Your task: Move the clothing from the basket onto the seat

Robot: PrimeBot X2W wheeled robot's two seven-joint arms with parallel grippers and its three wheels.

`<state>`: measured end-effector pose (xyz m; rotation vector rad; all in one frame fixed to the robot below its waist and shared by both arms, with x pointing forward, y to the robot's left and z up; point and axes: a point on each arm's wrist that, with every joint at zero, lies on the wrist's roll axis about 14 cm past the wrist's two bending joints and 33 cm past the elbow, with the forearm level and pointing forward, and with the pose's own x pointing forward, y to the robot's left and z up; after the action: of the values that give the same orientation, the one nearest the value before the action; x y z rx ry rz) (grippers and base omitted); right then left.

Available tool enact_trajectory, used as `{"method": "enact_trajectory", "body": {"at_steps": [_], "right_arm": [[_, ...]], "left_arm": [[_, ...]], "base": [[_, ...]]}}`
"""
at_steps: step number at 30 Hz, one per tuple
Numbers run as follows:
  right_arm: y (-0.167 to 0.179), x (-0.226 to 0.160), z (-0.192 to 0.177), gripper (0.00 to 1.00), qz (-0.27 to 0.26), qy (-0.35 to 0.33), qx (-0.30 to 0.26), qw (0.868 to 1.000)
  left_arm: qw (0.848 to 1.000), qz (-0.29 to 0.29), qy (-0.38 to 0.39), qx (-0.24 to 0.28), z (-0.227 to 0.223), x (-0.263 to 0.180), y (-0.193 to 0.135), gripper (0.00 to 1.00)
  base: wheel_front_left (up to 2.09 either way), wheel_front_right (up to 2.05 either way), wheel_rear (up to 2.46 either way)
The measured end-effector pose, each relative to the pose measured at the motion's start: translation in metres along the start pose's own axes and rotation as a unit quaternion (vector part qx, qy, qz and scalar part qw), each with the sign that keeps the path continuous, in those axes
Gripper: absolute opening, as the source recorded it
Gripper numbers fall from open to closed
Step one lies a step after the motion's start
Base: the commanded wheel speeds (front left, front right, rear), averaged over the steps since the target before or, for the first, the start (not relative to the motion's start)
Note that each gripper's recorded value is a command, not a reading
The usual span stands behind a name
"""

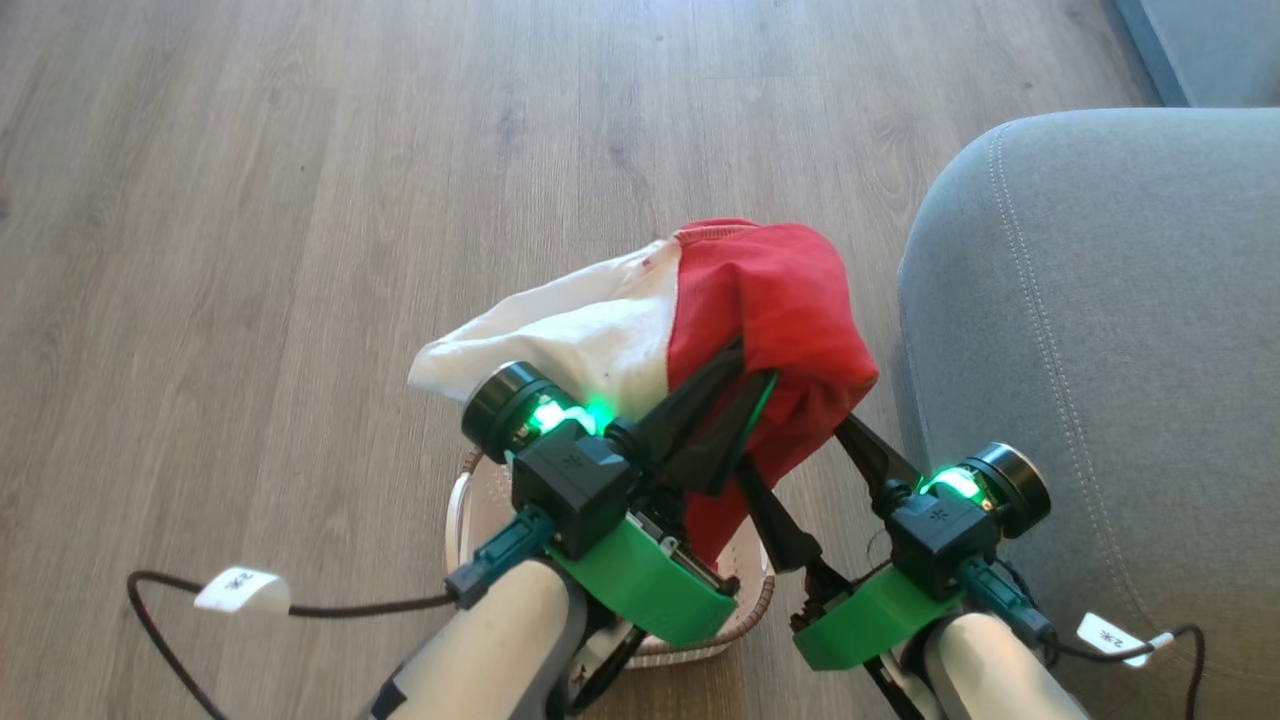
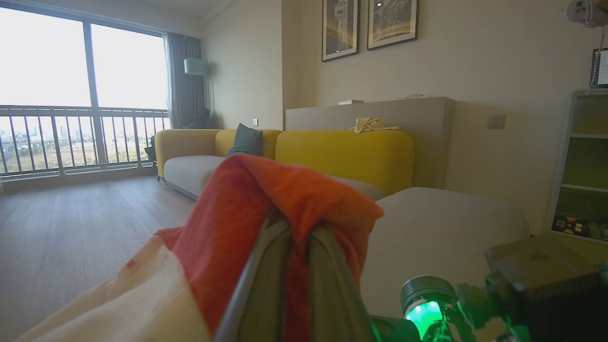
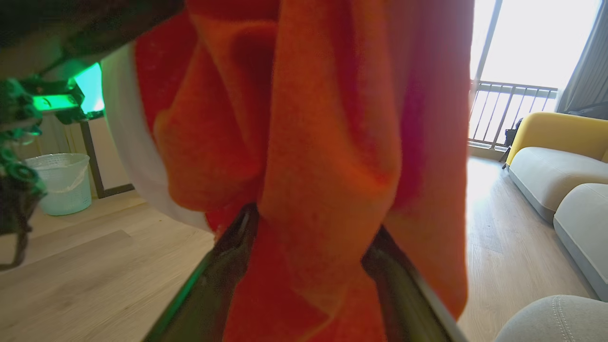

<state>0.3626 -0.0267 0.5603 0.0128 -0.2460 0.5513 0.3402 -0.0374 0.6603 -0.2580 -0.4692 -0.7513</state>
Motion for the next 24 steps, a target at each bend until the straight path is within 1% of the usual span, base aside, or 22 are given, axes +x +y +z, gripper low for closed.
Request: {"method": "enact_trajectory", "body": {"at_steps": [7, 11, 12, 14, 18, 24], "right_arm": [[0.005, 0.01, 0.004, 1.0, 0.015, -0.007, -0.011, 1.0], [0.003, 0.011, 0.004, 1.0, 0.012, -0.009, -0.005, 1.0], [0.003, 0.011, 0.004, 0.87, 0.012, -0.009, -0.005, 1.0], [-0.002, 0.011, 0.005, 0.0, 0.005, -0.01, 0.0, 1.0], [-0.017, 0.011, 0.012, 0.0, -0.02, -0.023, 0.017, 0.999], [-0.033, 0.01, 0.02, 0.0, -0.045, -0.036, 0.023, 0.998]], "left_arm": [[1.0, -0.009, 0.004, -0.01, -0.003, 0.0, -0.006, 0.0], [1.0, -0.015, 0.006, -0.012, -0.004, -0.001, -0.009, 0.0], [1.0, -0.015, 0.006, -0.012, -0.004, -0.001, -0.009, 0.0], [1.0, -0.016, 0.007, -0.012, -0.005, -0.001, -0.01, 0.0], [1.0, -0.015, 0.007, -0.01, -0.004, -0.003, -0.01, 0.0], [1.0, -0.009, 0.008, -0.007, -0.004, -0.004, -0.007, 0.0]], "base": [[0.0, 0.0, 0.0], [0.0, 0.0, 0.0], [0.0, 0.0, 0.0], [0.0, 0.0, 0.0], [0.0, 0.0, 0.0], [0.0, 0.0, 0.0]]}}
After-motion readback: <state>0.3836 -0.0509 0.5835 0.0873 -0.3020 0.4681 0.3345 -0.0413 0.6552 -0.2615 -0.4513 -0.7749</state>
